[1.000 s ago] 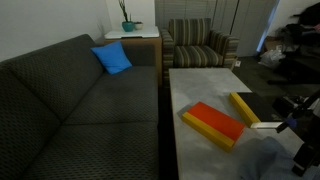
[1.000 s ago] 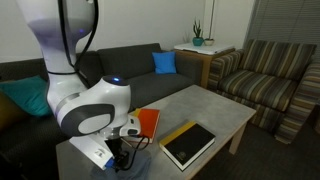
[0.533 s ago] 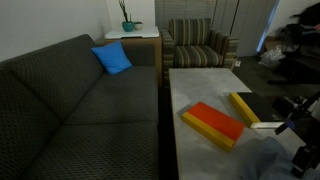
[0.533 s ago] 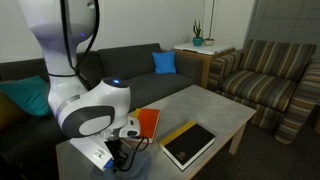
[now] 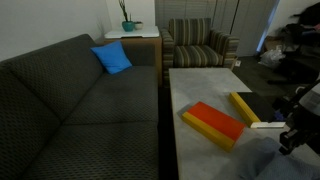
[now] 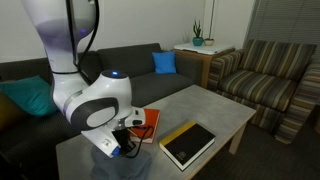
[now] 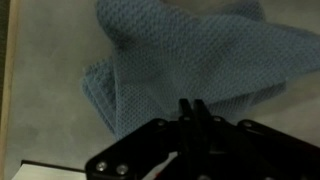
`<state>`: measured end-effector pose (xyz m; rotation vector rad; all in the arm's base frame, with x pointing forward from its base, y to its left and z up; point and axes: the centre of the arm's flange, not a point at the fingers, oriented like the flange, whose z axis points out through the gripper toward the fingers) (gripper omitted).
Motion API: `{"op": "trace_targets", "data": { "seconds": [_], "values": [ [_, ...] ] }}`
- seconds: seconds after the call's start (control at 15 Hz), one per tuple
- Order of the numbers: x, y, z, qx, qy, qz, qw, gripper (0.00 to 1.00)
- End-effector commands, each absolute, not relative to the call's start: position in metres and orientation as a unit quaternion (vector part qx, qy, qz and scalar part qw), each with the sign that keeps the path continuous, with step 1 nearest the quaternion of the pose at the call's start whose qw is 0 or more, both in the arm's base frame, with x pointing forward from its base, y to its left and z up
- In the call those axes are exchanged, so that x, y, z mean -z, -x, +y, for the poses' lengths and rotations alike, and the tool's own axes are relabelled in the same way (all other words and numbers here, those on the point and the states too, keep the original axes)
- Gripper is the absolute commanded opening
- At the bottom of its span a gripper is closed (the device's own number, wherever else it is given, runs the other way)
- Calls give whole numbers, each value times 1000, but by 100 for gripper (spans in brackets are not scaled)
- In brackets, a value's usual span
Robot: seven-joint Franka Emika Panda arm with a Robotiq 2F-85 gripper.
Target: Unfold the towel
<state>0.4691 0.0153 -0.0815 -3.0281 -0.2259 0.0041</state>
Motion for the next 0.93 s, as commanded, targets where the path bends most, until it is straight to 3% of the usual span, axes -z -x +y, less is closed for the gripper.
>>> {"op": "trace_targets", "data": {
  "seconds": [0.0, 0.2, 0.27, 0.4, 0.87],
  "values": [
    [54, -486, 22, 46, 997, -53, 42, 0],
    [37, -494, 25, 61, 996, -46, 41, 0],
    [35, -494, 23, 58, 996, -47, 43, 26],
    [35, -487, 18, 32, 996, -68, 58, 32],
    [76, -435, -4, -110, 982, -113, 100, 81]
  ]
}}
